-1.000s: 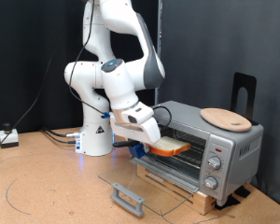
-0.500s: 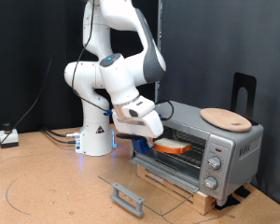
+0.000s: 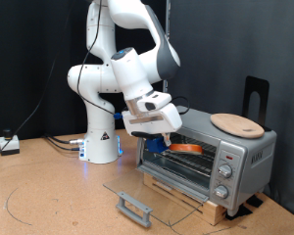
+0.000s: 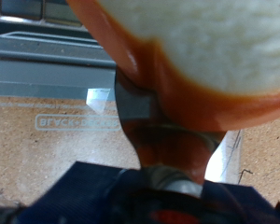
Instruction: Make a piece of toast with the oven
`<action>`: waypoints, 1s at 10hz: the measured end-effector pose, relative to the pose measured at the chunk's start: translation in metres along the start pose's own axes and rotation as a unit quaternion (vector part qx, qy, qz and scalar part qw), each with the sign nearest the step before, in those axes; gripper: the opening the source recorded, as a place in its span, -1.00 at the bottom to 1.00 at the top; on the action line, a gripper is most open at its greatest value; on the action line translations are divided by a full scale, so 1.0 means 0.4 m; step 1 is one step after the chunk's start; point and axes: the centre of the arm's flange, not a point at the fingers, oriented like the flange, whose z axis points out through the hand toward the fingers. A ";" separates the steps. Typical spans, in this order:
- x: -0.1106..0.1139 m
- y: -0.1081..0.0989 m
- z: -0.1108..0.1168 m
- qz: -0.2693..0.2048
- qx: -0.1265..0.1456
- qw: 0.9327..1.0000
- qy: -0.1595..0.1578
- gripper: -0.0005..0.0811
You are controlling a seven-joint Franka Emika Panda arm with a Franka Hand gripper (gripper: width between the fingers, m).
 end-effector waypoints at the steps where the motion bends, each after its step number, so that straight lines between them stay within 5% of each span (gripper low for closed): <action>1: 0.009 -0.002 -0.003 -0.005 -0.002 1.000 0.000 0.14; 10: 0.035 -0.018 0.002 0.022 0.019 0.999 -0.017 0.14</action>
